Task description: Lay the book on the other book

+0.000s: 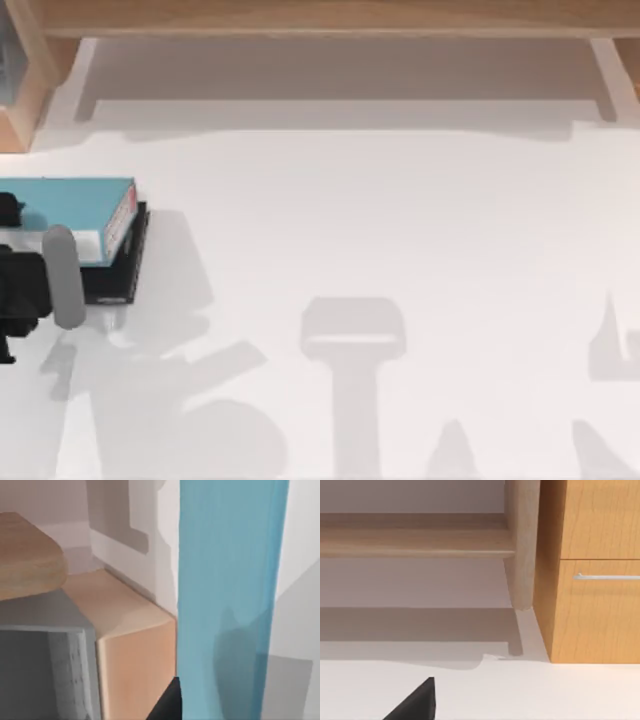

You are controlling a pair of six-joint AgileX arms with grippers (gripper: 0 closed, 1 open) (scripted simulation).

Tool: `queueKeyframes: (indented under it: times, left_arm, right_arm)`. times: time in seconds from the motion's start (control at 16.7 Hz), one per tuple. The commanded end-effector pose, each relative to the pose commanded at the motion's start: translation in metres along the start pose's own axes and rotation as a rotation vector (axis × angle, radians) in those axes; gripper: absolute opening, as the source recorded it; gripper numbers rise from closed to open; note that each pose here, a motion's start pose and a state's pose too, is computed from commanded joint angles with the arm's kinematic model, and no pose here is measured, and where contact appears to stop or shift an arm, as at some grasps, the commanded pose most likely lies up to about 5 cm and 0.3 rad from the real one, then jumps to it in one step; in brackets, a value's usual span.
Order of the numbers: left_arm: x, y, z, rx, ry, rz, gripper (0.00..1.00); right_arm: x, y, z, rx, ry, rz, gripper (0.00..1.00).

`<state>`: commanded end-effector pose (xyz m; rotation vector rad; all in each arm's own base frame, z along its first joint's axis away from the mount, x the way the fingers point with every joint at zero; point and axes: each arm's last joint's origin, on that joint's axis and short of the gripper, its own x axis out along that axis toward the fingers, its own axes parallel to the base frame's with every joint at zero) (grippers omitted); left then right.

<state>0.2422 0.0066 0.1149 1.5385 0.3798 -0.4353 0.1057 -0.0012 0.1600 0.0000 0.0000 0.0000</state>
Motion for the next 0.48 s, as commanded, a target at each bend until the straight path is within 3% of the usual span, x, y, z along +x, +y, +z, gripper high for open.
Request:
queueKeyframes:
  times: [0.12,0.48]
  left_arm:
    - [0.0,0.0,0.0,0.0,0.0,0.0,0.98]
    - [0.0,0.0,0.0,0.0,0.0,0.0,1.0]
  right_arm:
    - [0.0,0.0,0.0,0.0,0.0,0.0,1.0]
    - [0.0,0.0,0.0,0.0,0.0,0.0,1.0]
